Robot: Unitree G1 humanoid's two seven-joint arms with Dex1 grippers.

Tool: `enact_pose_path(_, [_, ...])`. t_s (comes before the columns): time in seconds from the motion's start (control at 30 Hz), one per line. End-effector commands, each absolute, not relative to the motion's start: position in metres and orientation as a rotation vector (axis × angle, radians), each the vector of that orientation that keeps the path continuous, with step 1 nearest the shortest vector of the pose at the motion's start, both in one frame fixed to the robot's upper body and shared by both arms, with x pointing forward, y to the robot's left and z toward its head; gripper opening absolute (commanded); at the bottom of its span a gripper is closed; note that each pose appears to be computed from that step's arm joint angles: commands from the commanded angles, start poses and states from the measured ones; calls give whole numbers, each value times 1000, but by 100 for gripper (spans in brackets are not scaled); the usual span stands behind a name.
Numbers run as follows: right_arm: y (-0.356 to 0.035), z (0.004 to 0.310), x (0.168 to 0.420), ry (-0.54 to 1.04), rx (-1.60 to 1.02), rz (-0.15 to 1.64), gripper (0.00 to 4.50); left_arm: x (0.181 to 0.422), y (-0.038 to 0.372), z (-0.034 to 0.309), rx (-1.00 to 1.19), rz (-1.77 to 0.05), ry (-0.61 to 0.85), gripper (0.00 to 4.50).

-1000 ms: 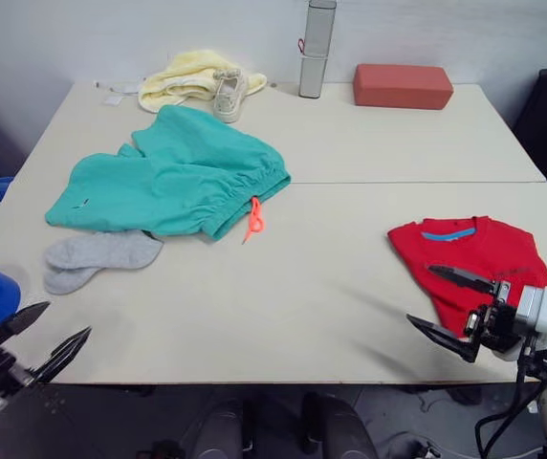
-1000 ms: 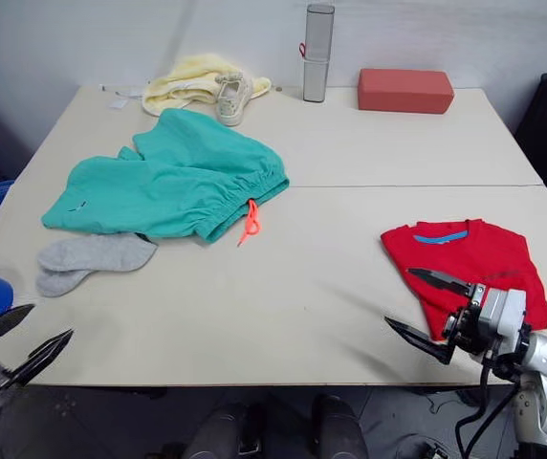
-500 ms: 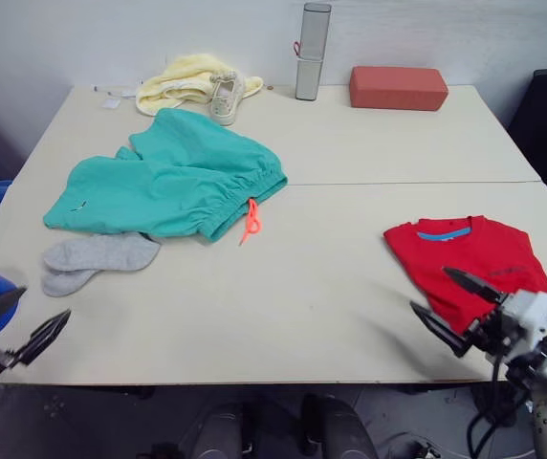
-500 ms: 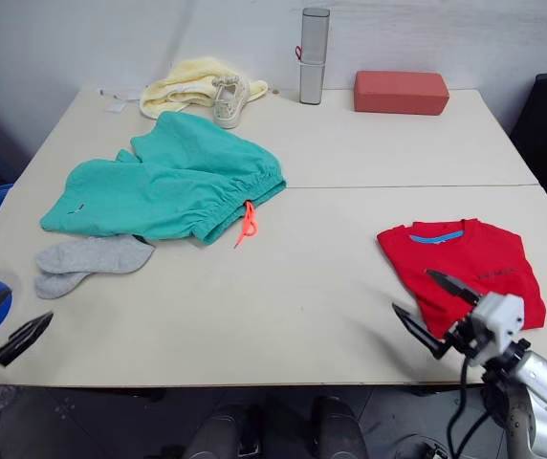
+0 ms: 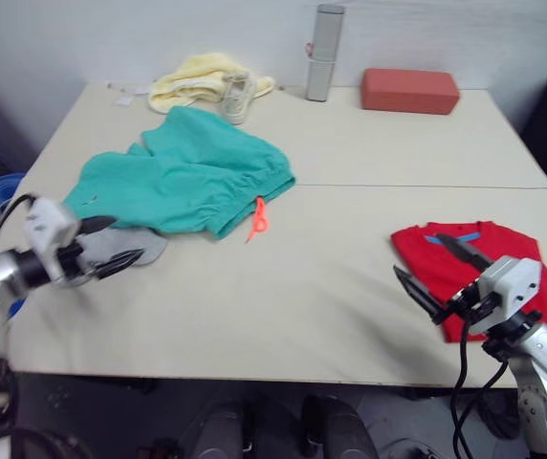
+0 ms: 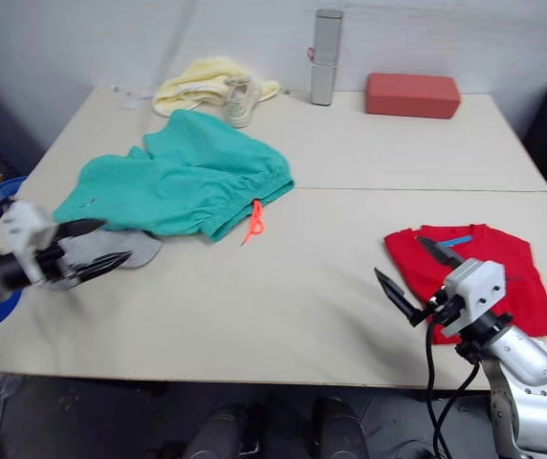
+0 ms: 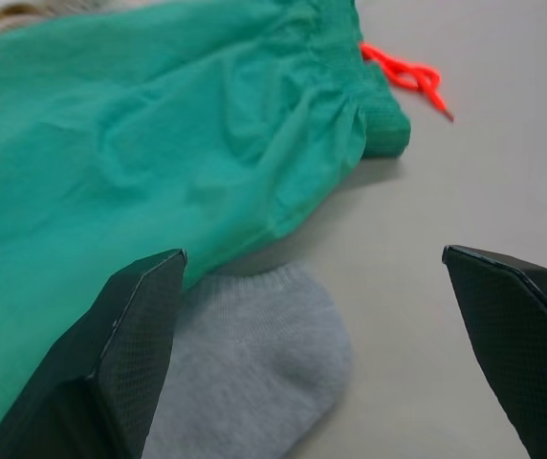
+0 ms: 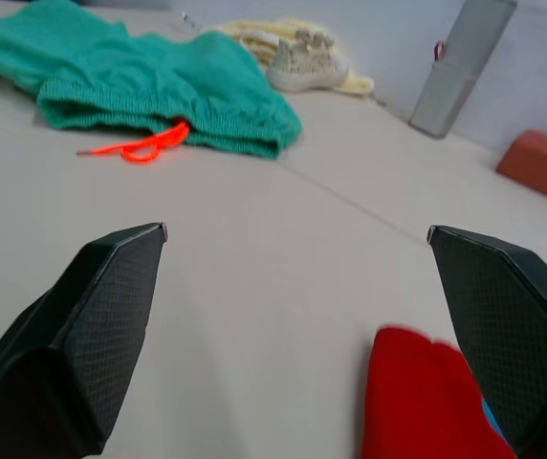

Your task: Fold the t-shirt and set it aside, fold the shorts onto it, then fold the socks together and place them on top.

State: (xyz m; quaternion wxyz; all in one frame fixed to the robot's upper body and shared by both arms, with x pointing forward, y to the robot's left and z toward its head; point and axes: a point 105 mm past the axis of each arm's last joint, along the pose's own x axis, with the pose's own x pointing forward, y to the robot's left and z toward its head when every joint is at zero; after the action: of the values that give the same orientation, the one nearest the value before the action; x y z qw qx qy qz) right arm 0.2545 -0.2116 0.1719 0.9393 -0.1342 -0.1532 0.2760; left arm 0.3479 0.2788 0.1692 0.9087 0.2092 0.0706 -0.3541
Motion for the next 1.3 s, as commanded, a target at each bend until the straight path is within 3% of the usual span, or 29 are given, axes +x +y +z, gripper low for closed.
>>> enact_pose_path(0.03, [-200, 190, 243, -407, -280, 626, 449, 375, 268, 170, 499, -739, 185, 450])
enact_pose_path(0.3, [-191, 200, 223, -416, -198, 718, 449, 399, 229, 154, 585, -905, 296, 450])
enact_pose_path(0.53, [-191, 202, 218, -392, -200, 724, 449, 417, 216, 138, 734, -859, 342, 450])
enact_pose_path(0.63, [-191, 202, 219, -394, -199, 716, 450, 425, 198, 139, 721, -856, 295, 395])
enact_pose_path(0.87, [-188, 206, 220, -399, -206, 708, 450, 428, 189, 139, 678, -861, 310, 178])
enact_pose_path(1.07, [-202, 212, 223, -350, -326, 718, 450, 431, 146, 180, 580, -1003, 188, 1])
enact_pose_path(1.17, [-217, 222, 224, -326, -355, 704, 450, 412, 90, 207, 521, -1250, 110, 1])
enact_pose_path(1.3, [-216, 216, 220, -283, -359, 730, 450, 379, 55, 205, 436, -1409, 108, 1])
